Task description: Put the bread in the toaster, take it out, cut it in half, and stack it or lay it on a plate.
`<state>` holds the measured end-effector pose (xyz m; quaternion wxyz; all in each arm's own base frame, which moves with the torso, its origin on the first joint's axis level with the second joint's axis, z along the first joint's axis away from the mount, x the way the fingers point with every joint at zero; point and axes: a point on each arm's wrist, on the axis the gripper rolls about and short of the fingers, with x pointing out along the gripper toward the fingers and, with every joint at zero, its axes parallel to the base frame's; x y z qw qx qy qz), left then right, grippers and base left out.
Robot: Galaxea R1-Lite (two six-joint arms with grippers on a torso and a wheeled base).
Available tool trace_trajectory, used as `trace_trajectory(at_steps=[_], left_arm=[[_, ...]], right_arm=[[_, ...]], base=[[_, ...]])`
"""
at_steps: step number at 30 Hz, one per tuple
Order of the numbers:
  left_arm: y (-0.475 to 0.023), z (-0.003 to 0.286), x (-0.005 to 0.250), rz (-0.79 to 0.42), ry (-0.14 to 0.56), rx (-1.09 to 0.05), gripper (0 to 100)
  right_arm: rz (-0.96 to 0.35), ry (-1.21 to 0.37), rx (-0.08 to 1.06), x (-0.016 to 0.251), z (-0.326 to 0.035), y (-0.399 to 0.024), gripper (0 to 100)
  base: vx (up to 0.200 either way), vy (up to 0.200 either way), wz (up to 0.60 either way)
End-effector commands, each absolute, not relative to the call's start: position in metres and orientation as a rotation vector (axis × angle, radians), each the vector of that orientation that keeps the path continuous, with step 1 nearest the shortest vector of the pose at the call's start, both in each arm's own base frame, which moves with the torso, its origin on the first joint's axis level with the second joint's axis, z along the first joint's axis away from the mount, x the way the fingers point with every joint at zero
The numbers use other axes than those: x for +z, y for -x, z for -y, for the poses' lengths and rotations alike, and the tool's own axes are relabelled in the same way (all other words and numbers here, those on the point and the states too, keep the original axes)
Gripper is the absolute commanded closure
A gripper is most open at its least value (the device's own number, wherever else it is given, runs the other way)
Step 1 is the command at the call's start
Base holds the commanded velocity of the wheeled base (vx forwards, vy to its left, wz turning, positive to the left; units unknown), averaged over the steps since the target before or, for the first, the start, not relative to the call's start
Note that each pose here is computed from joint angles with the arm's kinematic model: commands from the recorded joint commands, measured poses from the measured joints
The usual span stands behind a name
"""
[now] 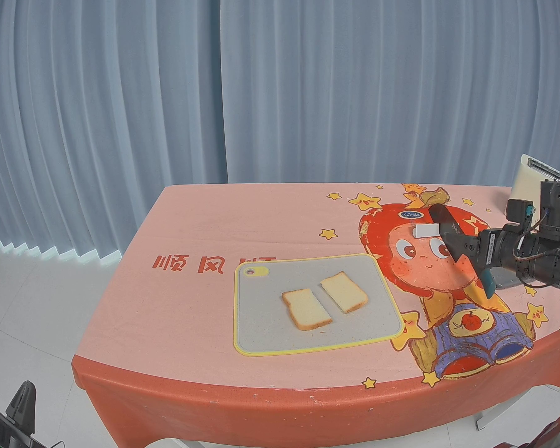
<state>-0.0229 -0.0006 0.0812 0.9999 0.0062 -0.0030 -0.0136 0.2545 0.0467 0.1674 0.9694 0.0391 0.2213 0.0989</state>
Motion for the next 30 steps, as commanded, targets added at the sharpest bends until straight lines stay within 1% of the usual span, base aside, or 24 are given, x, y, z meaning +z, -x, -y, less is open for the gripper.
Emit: trace_trajectory(at_steps=[1,19,30], left_arm=[[0.023,0.001,0.076,0.005,-0.012,-0.028,100],[0.023,0.001,0.076,0.005,-0.012,-0.028,100],[0.023,0.001,0.076,0.005,-0.012,-0.028,100]], right_arm=[[-0.413,-0.073,0.229,0.176,-0.054,-0.242,0],[-0.386,-0.04,0.294,0.183,-0.077,-0.214,0],[-0.391,-0.021,0.329,0.181,-0.087,-0.203,0]], base=[[0.0,0.0,0.0],[0.0,0.0,0.0],[0.0,0.0,0.0]])
